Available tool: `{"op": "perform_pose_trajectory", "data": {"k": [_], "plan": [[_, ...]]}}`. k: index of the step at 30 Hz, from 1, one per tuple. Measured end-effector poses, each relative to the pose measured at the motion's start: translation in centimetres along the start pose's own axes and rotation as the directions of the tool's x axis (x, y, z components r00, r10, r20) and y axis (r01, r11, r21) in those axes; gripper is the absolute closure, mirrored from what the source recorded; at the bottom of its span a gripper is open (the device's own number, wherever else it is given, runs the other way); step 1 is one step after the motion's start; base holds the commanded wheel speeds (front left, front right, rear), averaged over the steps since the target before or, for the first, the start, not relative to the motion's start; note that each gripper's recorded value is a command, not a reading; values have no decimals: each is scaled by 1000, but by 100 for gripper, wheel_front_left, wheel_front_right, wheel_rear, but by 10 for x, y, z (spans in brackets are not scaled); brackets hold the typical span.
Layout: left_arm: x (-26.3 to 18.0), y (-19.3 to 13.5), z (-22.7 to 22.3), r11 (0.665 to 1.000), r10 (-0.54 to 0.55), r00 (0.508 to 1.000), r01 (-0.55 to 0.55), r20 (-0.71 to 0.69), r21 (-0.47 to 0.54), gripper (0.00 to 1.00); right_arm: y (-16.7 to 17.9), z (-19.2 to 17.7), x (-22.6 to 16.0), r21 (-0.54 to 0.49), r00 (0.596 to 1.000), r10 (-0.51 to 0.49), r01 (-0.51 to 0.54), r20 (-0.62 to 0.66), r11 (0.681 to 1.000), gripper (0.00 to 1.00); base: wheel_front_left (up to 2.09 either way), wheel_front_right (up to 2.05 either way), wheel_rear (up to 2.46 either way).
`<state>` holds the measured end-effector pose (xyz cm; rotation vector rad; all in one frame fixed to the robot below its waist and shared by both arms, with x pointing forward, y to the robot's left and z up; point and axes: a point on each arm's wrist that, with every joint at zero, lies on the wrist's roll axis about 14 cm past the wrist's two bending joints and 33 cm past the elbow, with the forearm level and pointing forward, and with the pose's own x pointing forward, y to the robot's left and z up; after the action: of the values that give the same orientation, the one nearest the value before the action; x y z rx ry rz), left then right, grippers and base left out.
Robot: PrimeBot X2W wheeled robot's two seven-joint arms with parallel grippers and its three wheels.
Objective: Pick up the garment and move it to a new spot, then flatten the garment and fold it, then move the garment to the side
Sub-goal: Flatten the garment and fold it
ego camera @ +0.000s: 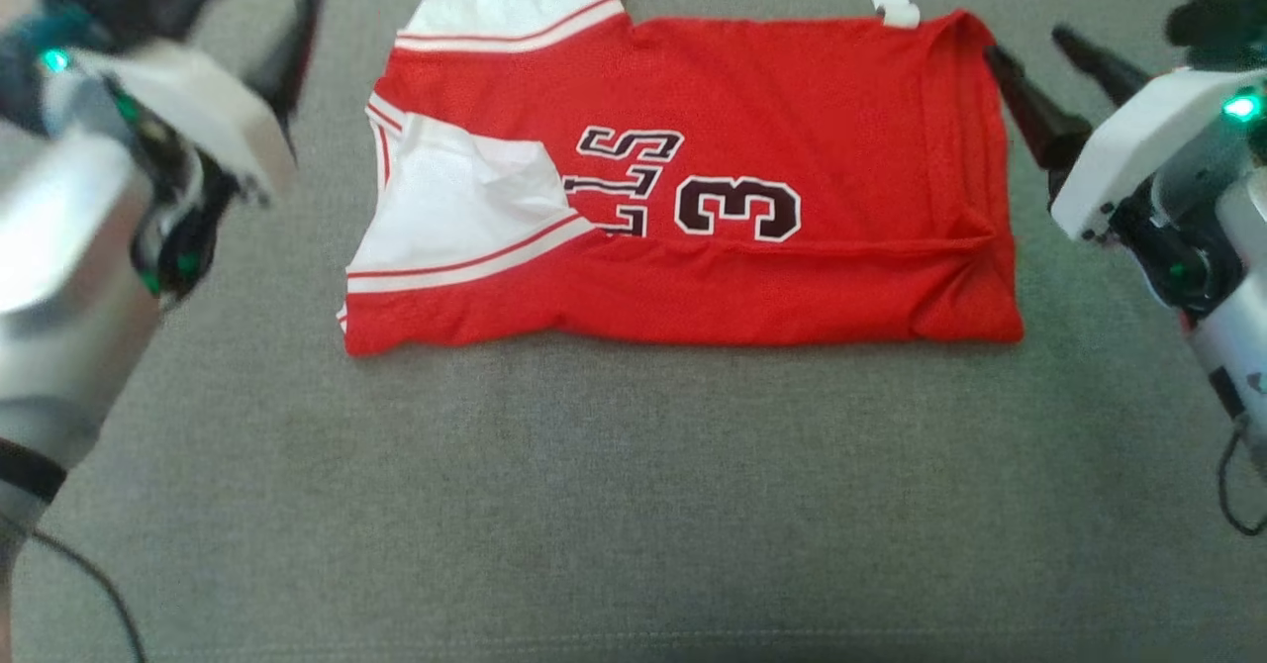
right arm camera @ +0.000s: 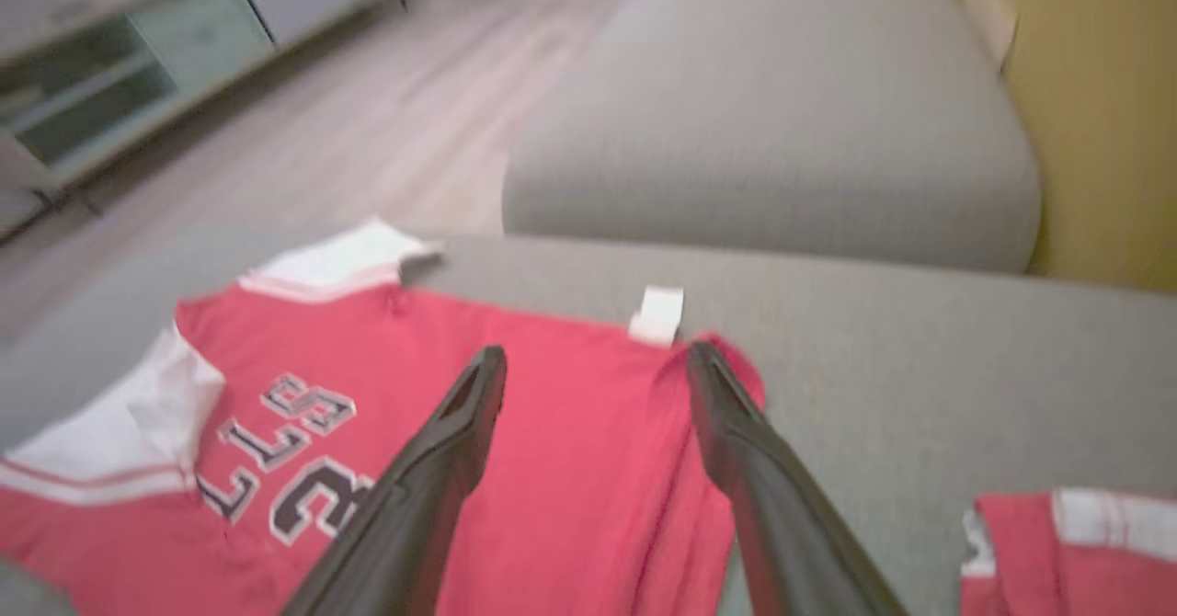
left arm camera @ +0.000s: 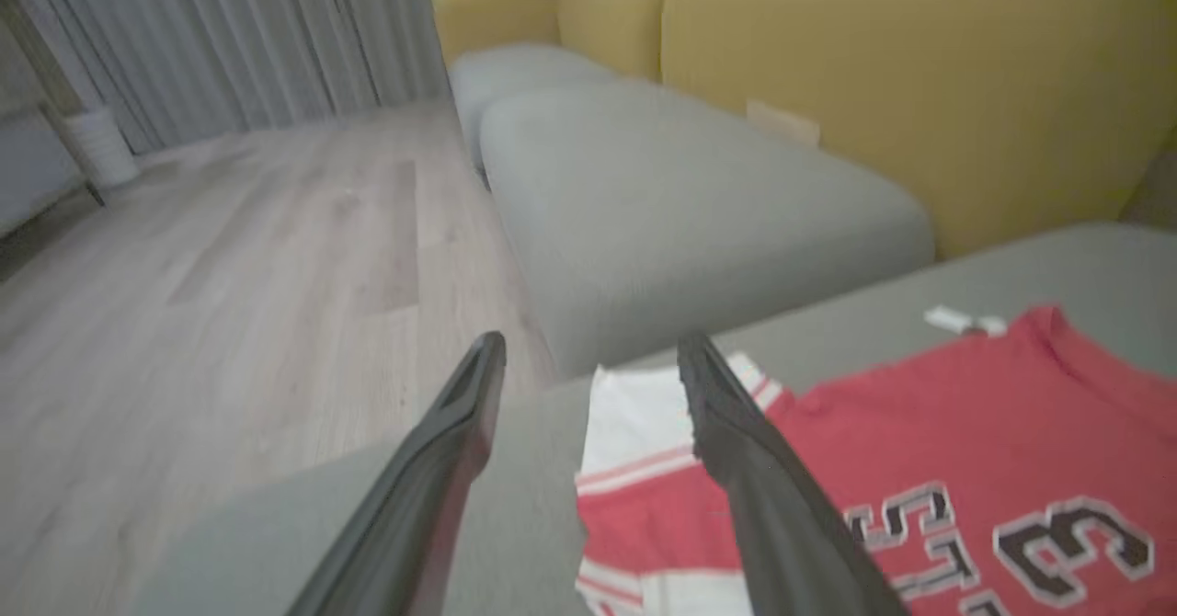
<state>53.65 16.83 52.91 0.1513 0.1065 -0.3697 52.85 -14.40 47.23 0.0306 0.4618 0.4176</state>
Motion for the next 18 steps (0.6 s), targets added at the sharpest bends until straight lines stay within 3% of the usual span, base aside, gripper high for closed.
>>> {"op": "perform_pose_trajectory", "data": {"k": [4, 7, 13, 18], "plan": [[-16, 12, 77, 989, 128, 958, -104, 258, -103, 0, 5, 44, -16, 23, 958, -27, 22, 285, 999, 0, 0, 0, 0], [-47, 11, 74, 966, 220, 926, -162, 307, -202, 0, 11, 45, -31, 104, 913, -70, 30, 403, 994, 0, 0, 0, 0], [-99, -10, 46, 924, 324, 893, -227, 313, -307, 0, 30, 14, -59, 191, 873, -150, 67, 464, 979, 0, 0, 0, 0], [-118, -24, 47, 915, 350, 871, -238, 345, -326, 0, 48, 4, -82, 220, 840, -191, 88, 507, 972, 0, 0, 0, 0]]}}
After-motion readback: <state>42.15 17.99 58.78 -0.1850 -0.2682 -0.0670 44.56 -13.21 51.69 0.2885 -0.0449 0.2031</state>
